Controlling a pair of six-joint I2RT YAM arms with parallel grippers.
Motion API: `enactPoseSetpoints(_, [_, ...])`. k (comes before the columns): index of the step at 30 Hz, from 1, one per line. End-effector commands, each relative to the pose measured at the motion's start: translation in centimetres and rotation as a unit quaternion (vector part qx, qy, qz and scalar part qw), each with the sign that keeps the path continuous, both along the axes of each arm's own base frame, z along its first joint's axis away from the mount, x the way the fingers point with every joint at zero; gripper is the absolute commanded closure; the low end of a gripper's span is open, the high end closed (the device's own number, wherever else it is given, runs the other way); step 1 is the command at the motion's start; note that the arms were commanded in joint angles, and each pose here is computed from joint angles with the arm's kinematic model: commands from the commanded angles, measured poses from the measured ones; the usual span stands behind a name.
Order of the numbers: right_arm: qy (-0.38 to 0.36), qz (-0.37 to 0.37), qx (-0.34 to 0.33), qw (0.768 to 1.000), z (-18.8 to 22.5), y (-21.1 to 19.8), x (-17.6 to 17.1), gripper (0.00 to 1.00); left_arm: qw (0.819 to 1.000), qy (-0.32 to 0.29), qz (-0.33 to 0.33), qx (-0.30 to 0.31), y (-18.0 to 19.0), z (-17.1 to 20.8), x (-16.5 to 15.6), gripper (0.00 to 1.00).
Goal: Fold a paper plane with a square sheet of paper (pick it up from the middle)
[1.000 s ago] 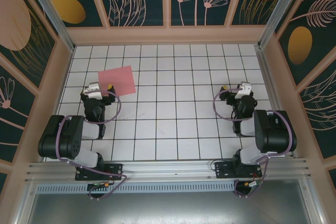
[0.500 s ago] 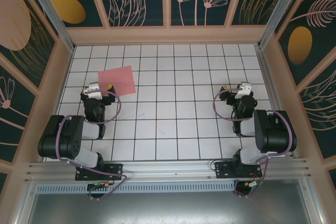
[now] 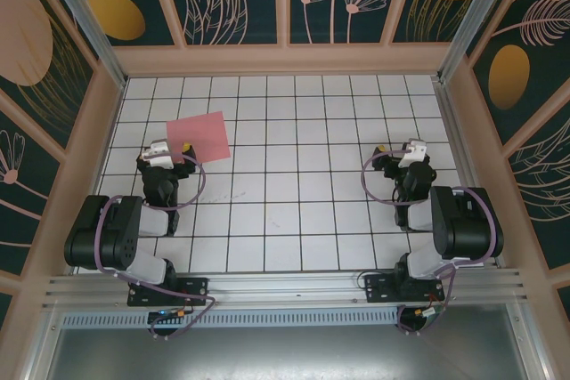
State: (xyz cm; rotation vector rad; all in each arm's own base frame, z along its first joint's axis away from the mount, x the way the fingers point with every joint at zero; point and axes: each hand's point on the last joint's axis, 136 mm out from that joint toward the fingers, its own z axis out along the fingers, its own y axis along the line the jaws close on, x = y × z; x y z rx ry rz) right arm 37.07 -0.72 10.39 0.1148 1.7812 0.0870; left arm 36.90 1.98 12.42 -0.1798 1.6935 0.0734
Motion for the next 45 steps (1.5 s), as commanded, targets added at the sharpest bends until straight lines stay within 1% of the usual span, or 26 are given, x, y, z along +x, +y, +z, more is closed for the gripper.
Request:
enactPoseSetpoints(1, [-0.031, 0.003, -0.006, 0.999, 1.6, -0.1, 0.7, 0.01, 1.000, -0.025, -0.004, 0.004, 0.0, 1.3, 0.5, 0.01])
enactPoseSetpoints(18, [-0.031, 0.004, -0.005, 1.000, 1.6, -0.1, 0.7, 0.01, 1.000, -0.028, -0.002, 0.004, 0.1, 1.4, 0.4, 0.01])
enactPoseSetpoints(22, [-0.046, -0.007, -0.023, 0.999, 2.2, 0.3, 0.2, 0.01, 0.999, -0.050, -0.006, 0.003, 0.0, 2.9, -0.6, 0.01])
enactPoseSetpoints(25, [-0.061, -0.003, -0.026, 0.998, 3.8, 0.5, -0.5, 0.01, 0.998, -0.063, 0.011, -0.011, 0.5, 4.3, -1.9, 0.01])
enactPoseSetpoints(26, [-0.041, -0.008, -0.020, 0.999, 3.9, 0.5, -0.3, 0.01, 0.998, -0.062, 0.015, -0.017, 0.6, 4.9, -1.9, 0.01])
enactPoseSetpoints(28, [0.017, -0.040, 0.007, 0.999, 3.7, -0.4, 0.6, 0.01, 0.997, -0.061, 0.026, -0.039, 1.0, 5.9, -1.9, 0.01])
enactPoseSetpoints(30, [0.062, -0.067, 0.034, 0.995, 3.7, -1.0, 0.6, 0.01, 0.994, -0.050, 0.059, -0.083, 1.9, 6.6, -1.9, 0.01])
enactPoseSetpoints(32, [0.103, -0.100, 0.088, 0.986, 4.0, -1.4, 0.3, 0.01, 0.987, -0.023, 0.096, -0.128, 2.8, 6.7, -1.7, 0.01])
enactPoseSetpoints(33, [0.130, -0.099, 0.110, 0.980, 4.0, -1.0, 0.1, 0.01, 0.980, -0.012, 0.114, -0.162, 3.1, 6.6, -1.8, 0.01])
enactPoseSetpoints(35, [0.172, -0.069, 0.147, 0.972, 3.9, 0.5, -0.2, 0.01, 0.967, 0.003, 0.131, -0.218, 3.1, 6.3, -1.8, 0.01])
enactPoseSetpoints(36, [0.185, -0.034, 0.176, 0.966, 3.9, 1.9, -0.4, 0.01, 0.967, 0.010, 0.110, -0.229, 2.3, 6.4, -1.3, 0.01])
enactPoseSetpoints(38, [0.183, 0.023, 0.224, 0.957, 4.3, 4.2, -0.8, 0.01, 0.971, 0.024, 0.033, -0.236, -0.3, 7.1, 0.2, 0.01])
enactPoseSetpoints(39, [0.179, 0.051, 0.245, 0.952, 4.6, 5.3, -1.1, 0.01, 0.967, 0.040, 0.012, -0.252, -1.3, 7.0, 1.2, 0.01])
enactPoseSetpoints(40, [0.175, 0.070, 0.261, 0.947, 5.0, 6.1, -1.3, 0.01, 0.963, 0.058, 0.002, -0.262, -1.9, 6.9, 2.2, 0.01])
enactPoseSetpoints(42, [0.173, 0.110, 0.288, 0.935, 5.7, 7.8, -1.6, 0.06, 0.955, 0.116, -0.034, -0.272, -3.7, 6.0, 4.8, 0.01])
enactPoseSetpoints(45, [0.183, 0.125, 0.293, 0.930, 6.0, 9.0, -1.8, 0.06, 0.941, 0.171, -0.055, -0.286, -5.1, 3.9, 8.1, 0.01])
